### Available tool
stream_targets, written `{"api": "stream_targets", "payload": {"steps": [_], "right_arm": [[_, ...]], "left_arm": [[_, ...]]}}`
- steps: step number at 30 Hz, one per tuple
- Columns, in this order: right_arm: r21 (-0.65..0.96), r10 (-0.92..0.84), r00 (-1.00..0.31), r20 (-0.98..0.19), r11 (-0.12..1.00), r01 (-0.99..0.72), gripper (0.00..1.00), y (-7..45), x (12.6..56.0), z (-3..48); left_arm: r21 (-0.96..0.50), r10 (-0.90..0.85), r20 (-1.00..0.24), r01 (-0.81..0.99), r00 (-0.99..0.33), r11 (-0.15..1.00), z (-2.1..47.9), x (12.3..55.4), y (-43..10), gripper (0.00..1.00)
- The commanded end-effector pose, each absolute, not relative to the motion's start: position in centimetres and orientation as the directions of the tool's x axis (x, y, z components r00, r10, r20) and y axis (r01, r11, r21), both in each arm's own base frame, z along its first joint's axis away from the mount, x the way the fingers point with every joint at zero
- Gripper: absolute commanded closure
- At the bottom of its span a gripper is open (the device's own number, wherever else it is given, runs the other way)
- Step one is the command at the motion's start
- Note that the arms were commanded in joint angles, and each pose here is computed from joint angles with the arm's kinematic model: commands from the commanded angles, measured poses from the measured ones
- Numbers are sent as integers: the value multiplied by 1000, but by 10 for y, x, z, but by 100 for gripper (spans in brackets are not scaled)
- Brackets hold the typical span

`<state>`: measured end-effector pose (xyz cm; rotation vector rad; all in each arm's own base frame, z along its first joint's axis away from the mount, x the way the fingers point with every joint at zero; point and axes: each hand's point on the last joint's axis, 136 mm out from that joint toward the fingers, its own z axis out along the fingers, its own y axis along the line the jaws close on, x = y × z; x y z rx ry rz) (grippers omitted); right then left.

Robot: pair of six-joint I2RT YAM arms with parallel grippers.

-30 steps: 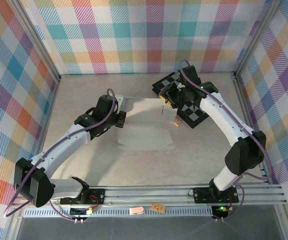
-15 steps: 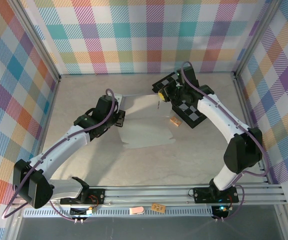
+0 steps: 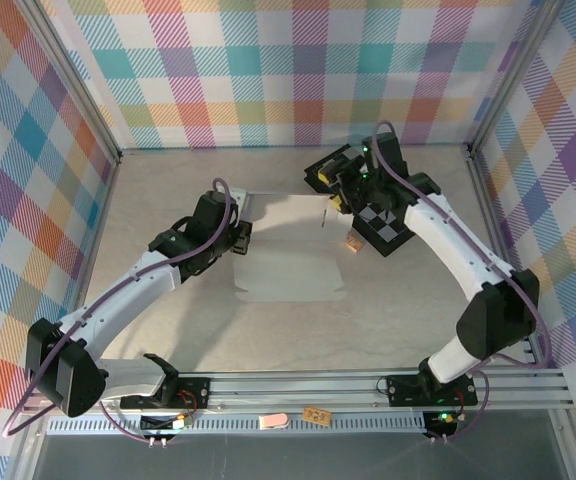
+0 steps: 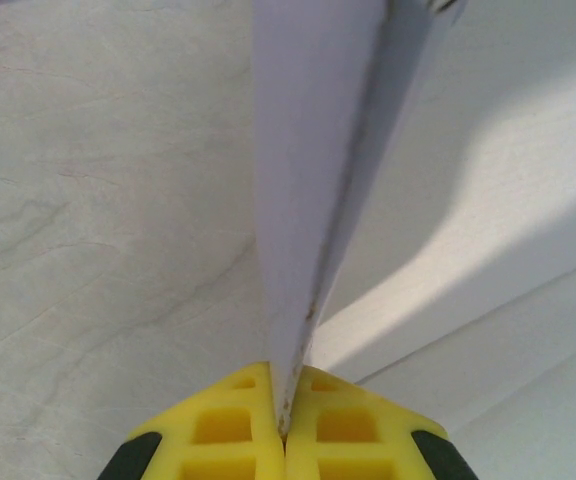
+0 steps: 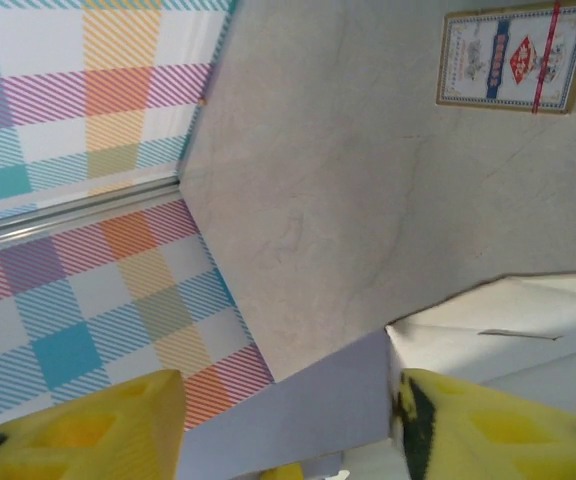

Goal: Fold the paper box

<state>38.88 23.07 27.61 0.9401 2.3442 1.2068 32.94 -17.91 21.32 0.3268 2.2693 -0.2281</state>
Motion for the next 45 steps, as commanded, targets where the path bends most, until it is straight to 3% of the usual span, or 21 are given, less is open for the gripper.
{"api": "stream_targets", "payload": {"steps": [1, 9, 16, 20, 24, 30, 33, 34, 37, 39, 41, 45], "right_arm": [[819, 707, -707, -28, 422, 389, 38, 206, 381, 290], [778, 713, -699, 50, 411, 475, 40, 195, 371, 270], [780, 694, -712, 107, 386, 493, 42, 217, 375, 255], [777, 686, -714, 139, 371, 508, 48, 231, 382, 247], [776, 678, -718, 156, 365, 514, 56, 238, 383, 247], [783, 683, -709, 177, 339, 522, 90, 244, 383, 246], [784, 690, -705, 164, 343, 518, 96, 241, 381, 249], [784, 692, -704, 160, 345, 517, 93, 240, 380, 250], [793, 695, -715, 80, 391, 468, 57, 231, 378, 259], [793, 691, -723, -31, 457, 403, 45, 216, 371, 268], [783, 676, -726, -127, 517, 345, 41, 200, 358, 272], [714, 575, -784, -234, 649, 262, 49, 180, 315, 252]], "left_arm": [[-83, 140, -789, 329, -599, 941, 231, 332, -190, 100], [-81, 144, -788, 333, -598, 939, 232, 333, -191, 100], [-81, 146, -787, 335, -599, 939, 231, 334, -192, 100], [-82, 145, -789, 336, -597, 938, 232, 336, -193, 100], [-84, 143, -791, 337, -595, 938, 233, 337, -194, 100], [-85, 144, -790, 339, -596, 937, 232, 338, -195, 100], [-83, 143, -791, 337, -595, 938, 233, 339, -195, 100], [-81, 143, -792, 335, -593, 939, 234, 340, -195, 100], [-82, 136, -796, 327, -590, 941, 236, 340, -194, 100], [-84, 133, -799, 328, -586, 941, 239, 341, -194, 100], [-81, 137, -798, 329, -587, 941, 240, 341, -193, 100], [-78, 147, -796, 340, -587, 937, 243, 343, -193, 100]]}}
